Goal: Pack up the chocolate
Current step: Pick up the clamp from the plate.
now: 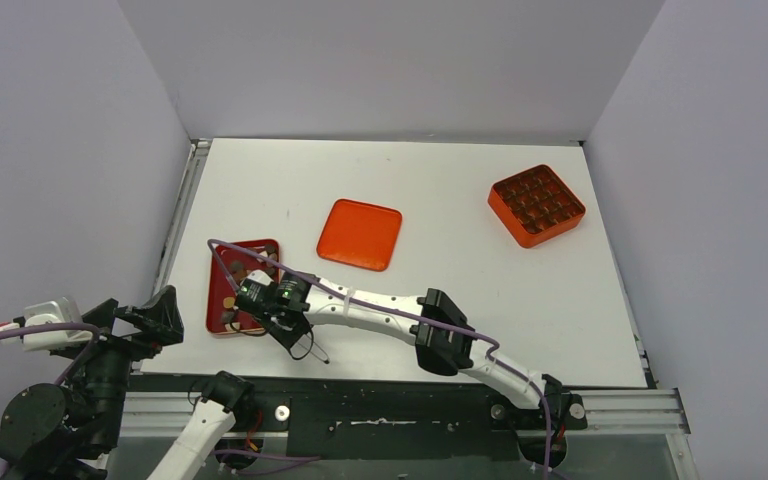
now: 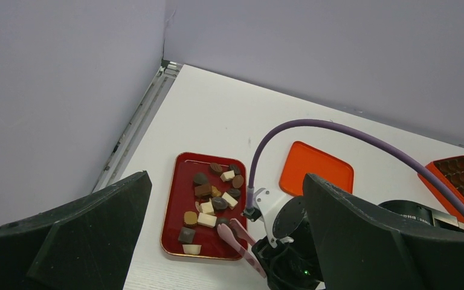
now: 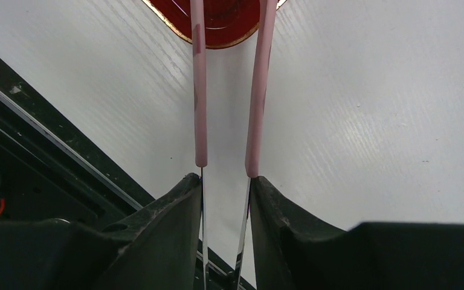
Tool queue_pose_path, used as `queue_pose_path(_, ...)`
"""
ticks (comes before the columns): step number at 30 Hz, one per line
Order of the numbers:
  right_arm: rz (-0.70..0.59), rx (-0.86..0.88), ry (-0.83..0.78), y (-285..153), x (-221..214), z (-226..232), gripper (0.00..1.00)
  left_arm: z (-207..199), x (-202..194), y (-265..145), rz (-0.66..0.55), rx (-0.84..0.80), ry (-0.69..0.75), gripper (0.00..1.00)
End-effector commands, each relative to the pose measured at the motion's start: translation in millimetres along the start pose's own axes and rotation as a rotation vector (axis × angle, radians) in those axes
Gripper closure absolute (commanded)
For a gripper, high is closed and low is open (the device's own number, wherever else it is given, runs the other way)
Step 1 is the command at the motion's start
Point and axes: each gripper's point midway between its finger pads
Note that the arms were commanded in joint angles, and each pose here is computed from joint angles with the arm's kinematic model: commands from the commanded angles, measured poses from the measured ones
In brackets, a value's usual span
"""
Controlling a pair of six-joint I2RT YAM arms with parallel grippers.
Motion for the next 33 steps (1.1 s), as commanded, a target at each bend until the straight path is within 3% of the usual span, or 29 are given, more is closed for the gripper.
queue_pose_path(1, -0.106, 0.044, 0.001, -45.1, 25.6, 4.0, 0.67, -2.2, 17.2, -0.7, -0.047, -0.008, -0.012, 0.03)
queue_pose_path(14, -0.027, 0.006, -0.031, -29.4, 8.8, -5.7, 0.67, -5.1, 12.7, 2.6, -0.040, -0.012, -0.032, 0.03)
queue_pose_path(33, -0.143, 0.046, -0.007, -63.6, 31.8, -7.7, 0.76, -9.4, 13.7, 1.5, -0.032, -0.037, -0.032, 0.03)
Point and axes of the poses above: each gripper's point midway between its finger pads, its own y axis out along the fingers, its own z axis along the line the jaws close on, x = y × z, and after that the axes turned 2 degrees about y, right-handed
